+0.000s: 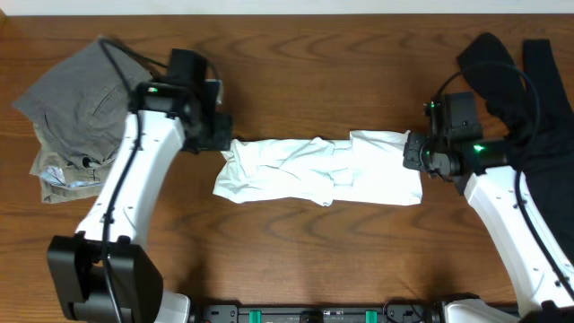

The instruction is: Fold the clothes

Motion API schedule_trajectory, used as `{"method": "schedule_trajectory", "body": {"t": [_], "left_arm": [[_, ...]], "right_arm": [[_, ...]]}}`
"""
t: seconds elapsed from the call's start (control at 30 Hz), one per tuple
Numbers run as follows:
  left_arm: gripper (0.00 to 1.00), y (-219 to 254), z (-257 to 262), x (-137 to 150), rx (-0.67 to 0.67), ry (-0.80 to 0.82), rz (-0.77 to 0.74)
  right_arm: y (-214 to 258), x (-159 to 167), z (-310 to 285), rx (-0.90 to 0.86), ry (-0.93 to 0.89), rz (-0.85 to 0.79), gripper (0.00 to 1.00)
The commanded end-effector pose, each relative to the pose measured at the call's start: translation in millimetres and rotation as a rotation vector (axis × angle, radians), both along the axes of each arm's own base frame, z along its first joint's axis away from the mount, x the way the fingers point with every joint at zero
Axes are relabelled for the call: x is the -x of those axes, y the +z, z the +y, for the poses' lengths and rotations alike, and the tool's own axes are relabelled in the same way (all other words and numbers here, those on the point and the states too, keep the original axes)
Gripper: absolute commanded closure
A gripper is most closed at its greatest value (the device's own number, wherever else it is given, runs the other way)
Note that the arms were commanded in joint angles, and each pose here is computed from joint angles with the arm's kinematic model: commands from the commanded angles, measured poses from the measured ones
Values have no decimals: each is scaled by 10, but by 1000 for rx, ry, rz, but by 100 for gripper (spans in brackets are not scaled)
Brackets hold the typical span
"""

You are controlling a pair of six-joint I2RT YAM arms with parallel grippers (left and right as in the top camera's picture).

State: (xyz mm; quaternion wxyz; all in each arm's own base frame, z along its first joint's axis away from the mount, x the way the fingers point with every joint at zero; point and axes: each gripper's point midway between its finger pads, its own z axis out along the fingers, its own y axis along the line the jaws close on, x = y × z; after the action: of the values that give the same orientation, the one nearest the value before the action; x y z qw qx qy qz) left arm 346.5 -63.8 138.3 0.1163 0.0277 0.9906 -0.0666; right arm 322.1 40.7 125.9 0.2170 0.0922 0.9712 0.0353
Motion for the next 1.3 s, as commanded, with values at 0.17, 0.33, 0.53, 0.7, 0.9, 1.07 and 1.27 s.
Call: {"method": "schedule_trajectory", "body": {"t": [0.17,0.33,0.53,0.7,0.9,1.07,1.27], "left_arm": [[38,-420,-64,150,135,-86,132],[38,-686,-228,186,229,-144,218],[37,-1059,-176,216,199,-115,318],[37,-1294,-153,250,186,-102,378],[38,-1428,-296,322,278,-97,442],[90,-1391,-339,366,310,-93,462],[94,-1307,-57,370,232,5,467]], "right_arm": [[-54,56,-10,6,16,36,88],[-55,58,-10,6,16,37,85],[-65,81,-14,8,16,47,85],[-63,74,-13,7,16,44,85],[-64,75,-13,7,16,45,84],[-64,76,-13,8,16,45,85],[-66,79,-13,8,16,46,84]]}}
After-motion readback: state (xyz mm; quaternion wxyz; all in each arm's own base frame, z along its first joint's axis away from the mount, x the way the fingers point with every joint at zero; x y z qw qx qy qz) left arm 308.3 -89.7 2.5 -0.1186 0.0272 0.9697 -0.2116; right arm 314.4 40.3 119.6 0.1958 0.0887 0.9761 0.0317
